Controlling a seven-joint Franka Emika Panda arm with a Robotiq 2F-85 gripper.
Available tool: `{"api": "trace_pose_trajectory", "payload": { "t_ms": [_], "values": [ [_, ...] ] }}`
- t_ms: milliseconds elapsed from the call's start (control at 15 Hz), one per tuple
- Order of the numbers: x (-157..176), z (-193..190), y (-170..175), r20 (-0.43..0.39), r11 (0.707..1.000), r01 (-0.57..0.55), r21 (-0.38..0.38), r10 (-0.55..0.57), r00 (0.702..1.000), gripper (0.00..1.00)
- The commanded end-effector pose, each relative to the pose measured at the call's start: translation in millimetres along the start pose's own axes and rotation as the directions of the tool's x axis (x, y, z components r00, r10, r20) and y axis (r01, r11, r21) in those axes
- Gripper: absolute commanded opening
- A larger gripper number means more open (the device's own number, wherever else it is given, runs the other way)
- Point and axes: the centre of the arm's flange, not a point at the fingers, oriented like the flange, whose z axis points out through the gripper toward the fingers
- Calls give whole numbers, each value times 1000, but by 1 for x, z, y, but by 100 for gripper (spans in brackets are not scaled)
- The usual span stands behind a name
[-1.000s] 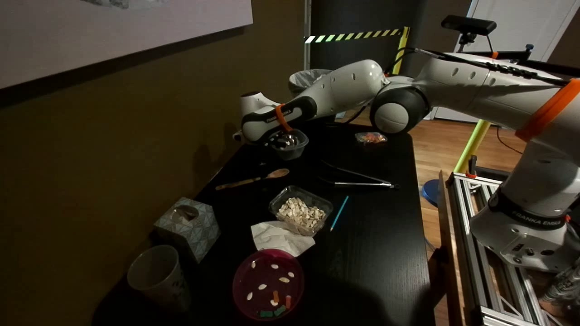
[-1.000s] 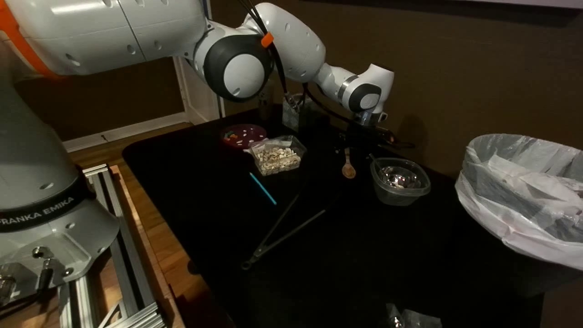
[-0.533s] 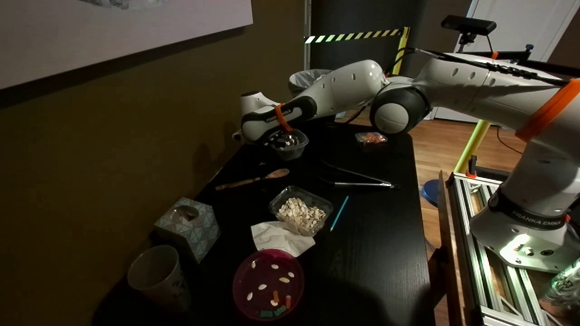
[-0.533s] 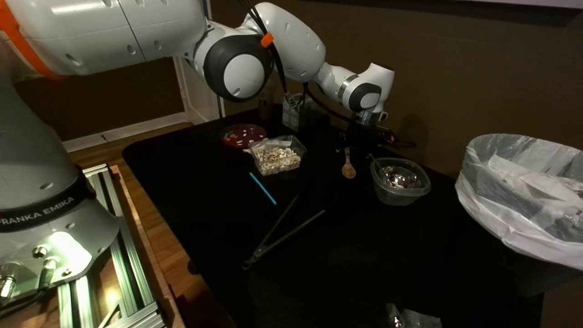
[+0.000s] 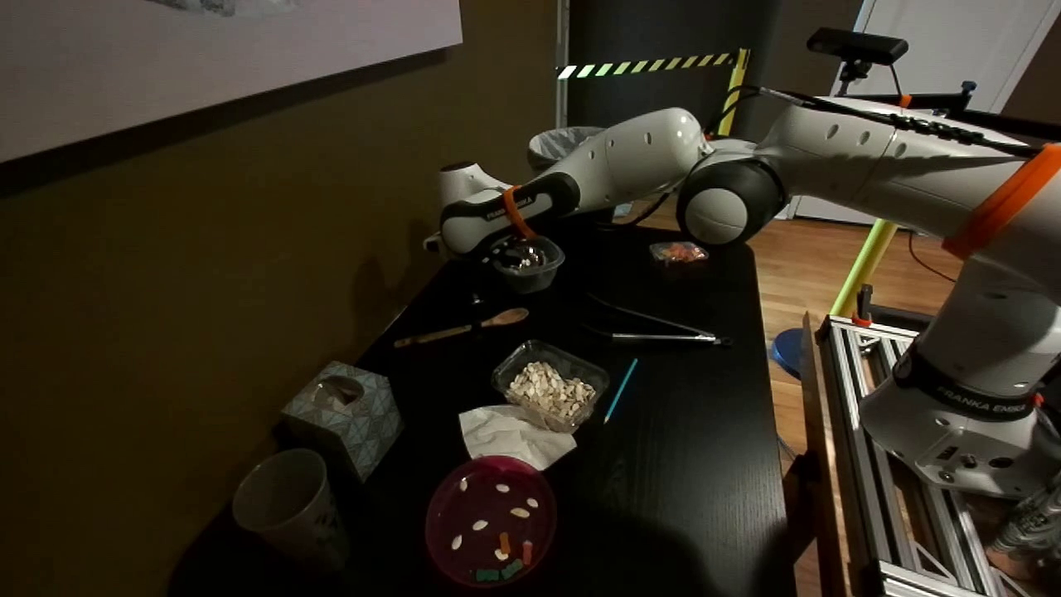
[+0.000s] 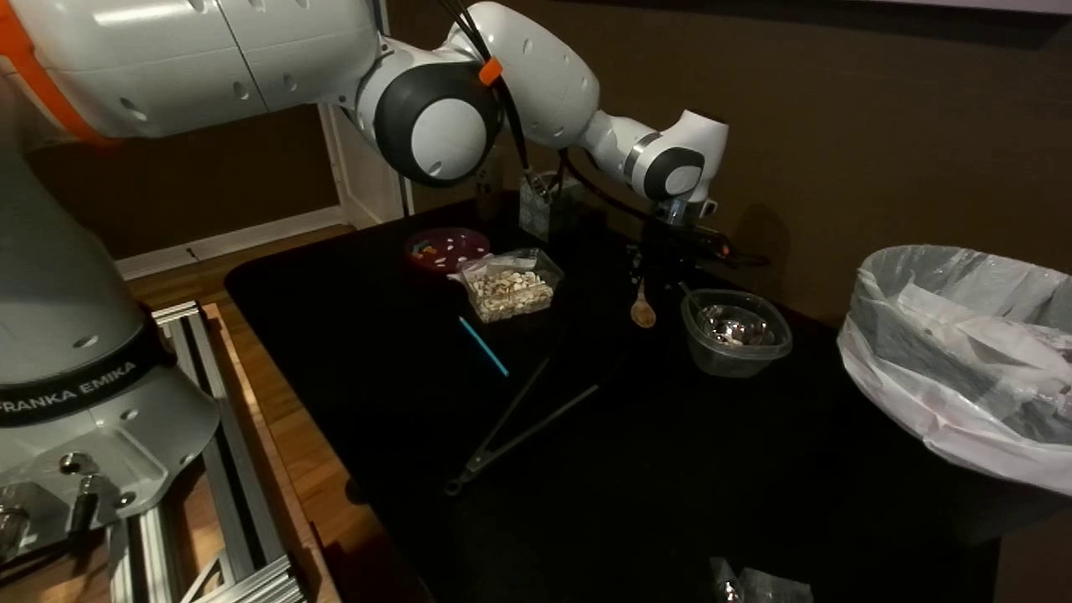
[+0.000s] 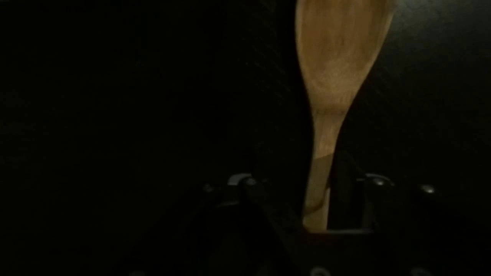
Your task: Put the wooden spoon in the clear container on the left.
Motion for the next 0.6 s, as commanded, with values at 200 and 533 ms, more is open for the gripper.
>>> {"api": "trace_pose_trajectory", "payload": {
  "t_ms": [200, 533],
  "values": [
    [6, 10, 7, -15, 1000, -8, 1, 8, 1000, 0],
    [14, -28, 12, -54, 998, -50, 47, 52, 997, 4]
  ]
}}
